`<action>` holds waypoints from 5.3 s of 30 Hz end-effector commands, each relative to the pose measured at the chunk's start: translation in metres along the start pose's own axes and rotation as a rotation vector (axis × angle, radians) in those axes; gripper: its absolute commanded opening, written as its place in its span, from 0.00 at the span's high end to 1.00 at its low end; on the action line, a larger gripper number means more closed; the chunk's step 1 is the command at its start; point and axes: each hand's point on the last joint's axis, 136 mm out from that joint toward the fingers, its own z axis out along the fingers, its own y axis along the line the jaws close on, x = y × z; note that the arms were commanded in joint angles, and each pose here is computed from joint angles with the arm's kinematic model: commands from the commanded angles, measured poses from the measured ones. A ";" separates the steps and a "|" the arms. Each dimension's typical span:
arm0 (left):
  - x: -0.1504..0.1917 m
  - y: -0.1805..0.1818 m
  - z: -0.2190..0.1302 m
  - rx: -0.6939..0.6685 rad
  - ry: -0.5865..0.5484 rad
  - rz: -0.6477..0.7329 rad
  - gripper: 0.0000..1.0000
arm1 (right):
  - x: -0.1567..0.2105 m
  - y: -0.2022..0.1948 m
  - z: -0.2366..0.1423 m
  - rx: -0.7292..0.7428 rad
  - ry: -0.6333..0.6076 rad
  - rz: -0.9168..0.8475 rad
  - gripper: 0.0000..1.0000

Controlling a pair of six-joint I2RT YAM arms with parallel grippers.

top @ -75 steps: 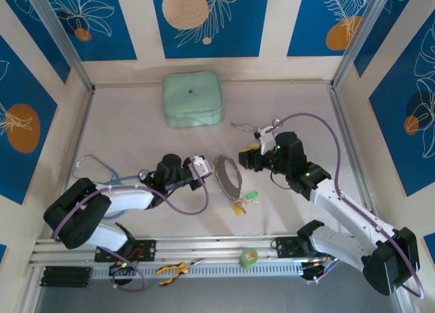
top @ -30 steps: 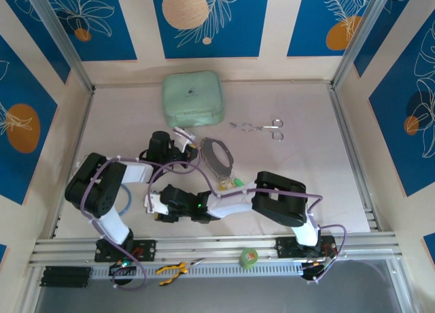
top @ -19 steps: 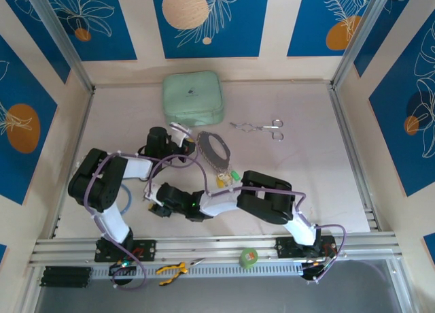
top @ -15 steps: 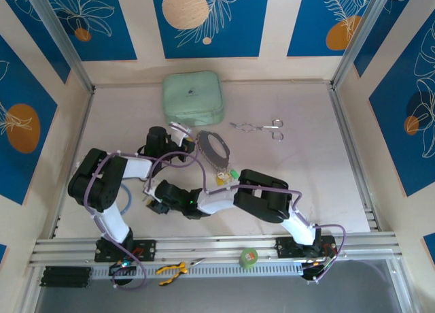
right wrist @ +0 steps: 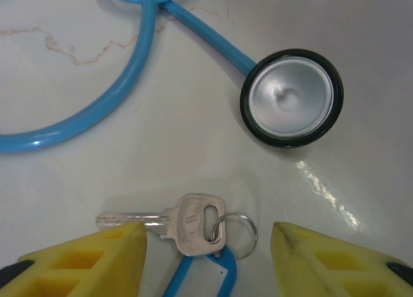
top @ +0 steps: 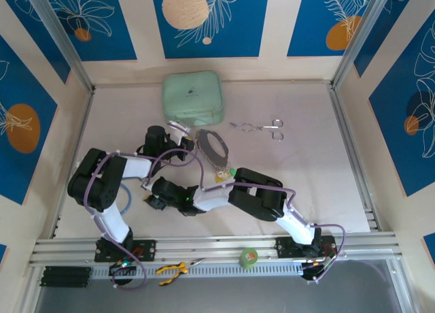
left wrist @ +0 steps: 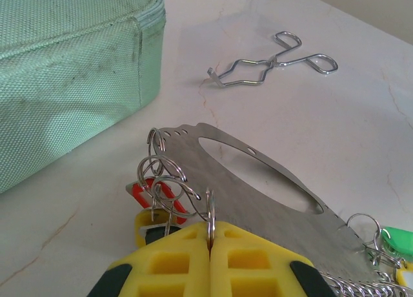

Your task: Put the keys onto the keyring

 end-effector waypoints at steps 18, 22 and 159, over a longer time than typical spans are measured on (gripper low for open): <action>-0.020 -0.005 -0.001 0.028 -0.078 0.004 1.00 | 0.069 -0.041 -0.056 0.000 0.269 -0.013 0.88; -0.021 -0.006 -0.002 0.033 -0.076 0.006 1.00 | 0.077 -0.042 -0.074 -0.013 0.310 -0.014 0.89; -0.025 -0.036 -0.002 0.087 -0.051 0.057 1.00 | 0.140 -0.135 -0.176 0.593 0.734 0.827 0.72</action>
